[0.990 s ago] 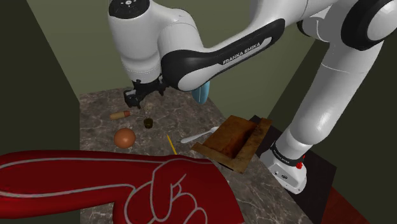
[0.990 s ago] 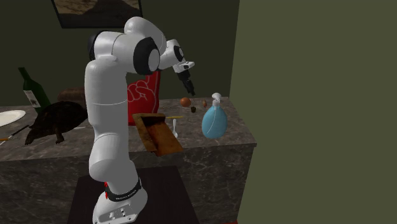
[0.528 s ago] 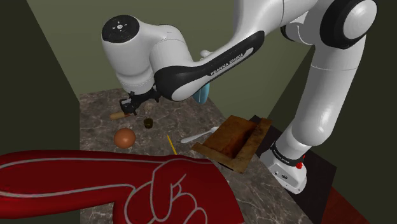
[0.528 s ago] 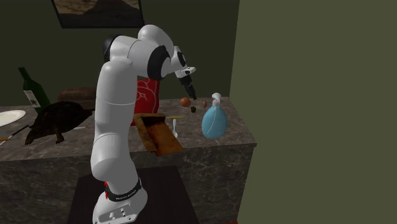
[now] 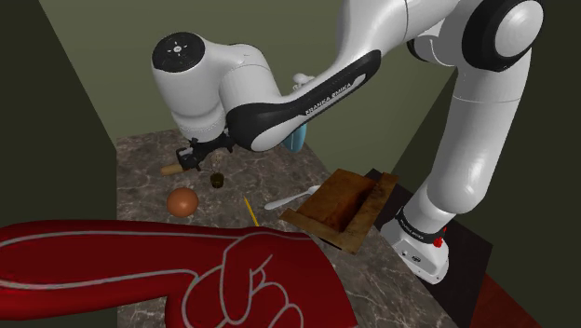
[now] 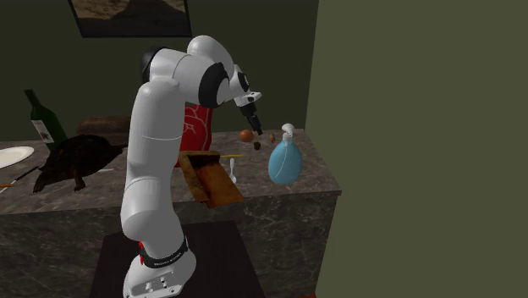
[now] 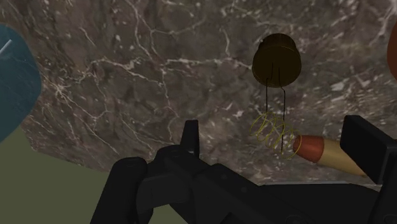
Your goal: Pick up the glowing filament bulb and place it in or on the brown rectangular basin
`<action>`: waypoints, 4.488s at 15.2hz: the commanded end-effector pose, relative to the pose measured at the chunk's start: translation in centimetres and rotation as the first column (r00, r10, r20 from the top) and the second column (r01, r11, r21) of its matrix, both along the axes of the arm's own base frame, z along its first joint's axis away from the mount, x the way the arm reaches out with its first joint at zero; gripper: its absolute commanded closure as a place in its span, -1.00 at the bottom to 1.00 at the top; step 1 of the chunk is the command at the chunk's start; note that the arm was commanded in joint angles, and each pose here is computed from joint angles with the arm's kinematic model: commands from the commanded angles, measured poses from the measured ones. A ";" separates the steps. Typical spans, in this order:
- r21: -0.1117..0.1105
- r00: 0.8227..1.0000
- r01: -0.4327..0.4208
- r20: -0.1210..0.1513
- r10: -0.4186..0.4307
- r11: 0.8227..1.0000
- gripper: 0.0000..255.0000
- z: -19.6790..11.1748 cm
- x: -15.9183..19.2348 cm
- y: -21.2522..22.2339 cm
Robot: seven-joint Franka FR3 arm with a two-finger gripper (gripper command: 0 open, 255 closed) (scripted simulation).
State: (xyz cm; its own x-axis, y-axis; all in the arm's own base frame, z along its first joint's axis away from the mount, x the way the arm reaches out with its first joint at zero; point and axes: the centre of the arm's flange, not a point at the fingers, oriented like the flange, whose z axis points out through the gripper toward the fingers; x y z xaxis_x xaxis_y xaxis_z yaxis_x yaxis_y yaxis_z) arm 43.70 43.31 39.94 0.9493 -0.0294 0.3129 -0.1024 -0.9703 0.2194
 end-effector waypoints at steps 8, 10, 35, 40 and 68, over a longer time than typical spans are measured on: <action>0.000 1.000 0.000 0.000 0.000 1.000 1.00 0.0 0.0 0.0; 0.000 1.000 0.000 0.000 0.000 1.000 1.00 0.0 0.0 0.0; 0.000 1.000 0.000 0.000 0.000 1.000 1.00 12.7 0.0 0.0; 0.000 1.000 0.000 0.000 0.000 1.000 1.00 15.3 0.0 0.0; 0.000 1.000 0.000 0.000 0.000 1.000 1.00 20.8 -26.6 -16.8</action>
